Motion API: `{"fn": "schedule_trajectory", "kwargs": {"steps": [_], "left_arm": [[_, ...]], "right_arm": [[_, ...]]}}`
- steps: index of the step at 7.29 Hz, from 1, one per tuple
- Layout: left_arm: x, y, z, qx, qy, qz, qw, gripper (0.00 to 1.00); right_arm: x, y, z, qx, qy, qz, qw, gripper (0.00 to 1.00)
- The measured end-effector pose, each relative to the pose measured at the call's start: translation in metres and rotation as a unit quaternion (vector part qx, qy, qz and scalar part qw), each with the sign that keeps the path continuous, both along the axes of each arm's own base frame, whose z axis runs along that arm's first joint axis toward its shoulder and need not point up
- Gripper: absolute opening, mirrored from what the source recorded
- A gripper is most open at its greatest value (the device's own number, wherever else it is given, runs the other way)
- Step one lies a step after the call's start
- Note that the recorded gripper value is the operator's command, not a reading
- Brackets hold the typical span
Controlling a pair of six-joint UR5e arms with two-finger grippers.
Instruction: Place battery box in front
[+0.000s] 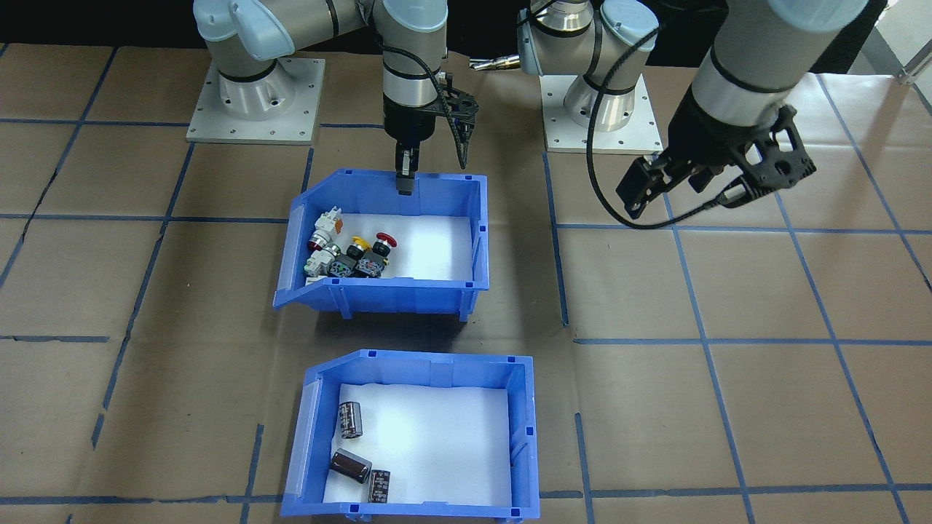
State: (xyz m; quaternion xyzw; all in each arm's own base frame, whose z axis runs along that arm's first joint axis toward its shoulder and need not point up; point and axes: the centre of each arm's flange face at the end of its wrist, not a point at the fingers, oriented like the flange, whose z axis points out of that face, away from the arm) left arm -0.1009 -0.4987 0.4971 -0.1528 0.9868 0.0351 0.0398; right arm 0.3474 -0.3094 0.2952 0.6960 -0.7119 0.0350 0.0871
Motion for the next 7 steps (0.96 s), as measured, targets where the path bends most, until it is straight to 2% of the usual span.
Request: {"fn": "schedule_trajectory", "kwargs": {"steps": [1,2,3,5,7], "left_arm": [[-0.010,0.019,0.015,0.004,-0.001,-0.065,0.998,1.00],[-0.030,0.039,0.022,0.003,0.005,-0.126,0.992,1.00],[-0.048,0.054,0.017,0.006,0.017,-0.164,0.986,1.00],[-0.059,0.067,-0.003,-0.003,0.032,-0.214,0.976,1.00],[-0.055,0.074,-0.014,-0.019,0.033,-0.225,0.974,1.00]], "right_arm": [[-0.003,0.005,-0.007,0.005,0.004,0.003,1.000,0.04],[-0.005,0.009,-0.013,0.007,0.005,0.004,1.000,0.43],[-0.005,0.010,-0.015,0.006,0.001,0.002,1.000,0.99],[-0.006,0.010,-0.011,0.001,-0.005,-0.002,1.000,1.00],[-0.018,0.009,0.012,-0.017,-0.012,-0.011,1.000,1.00]]}}
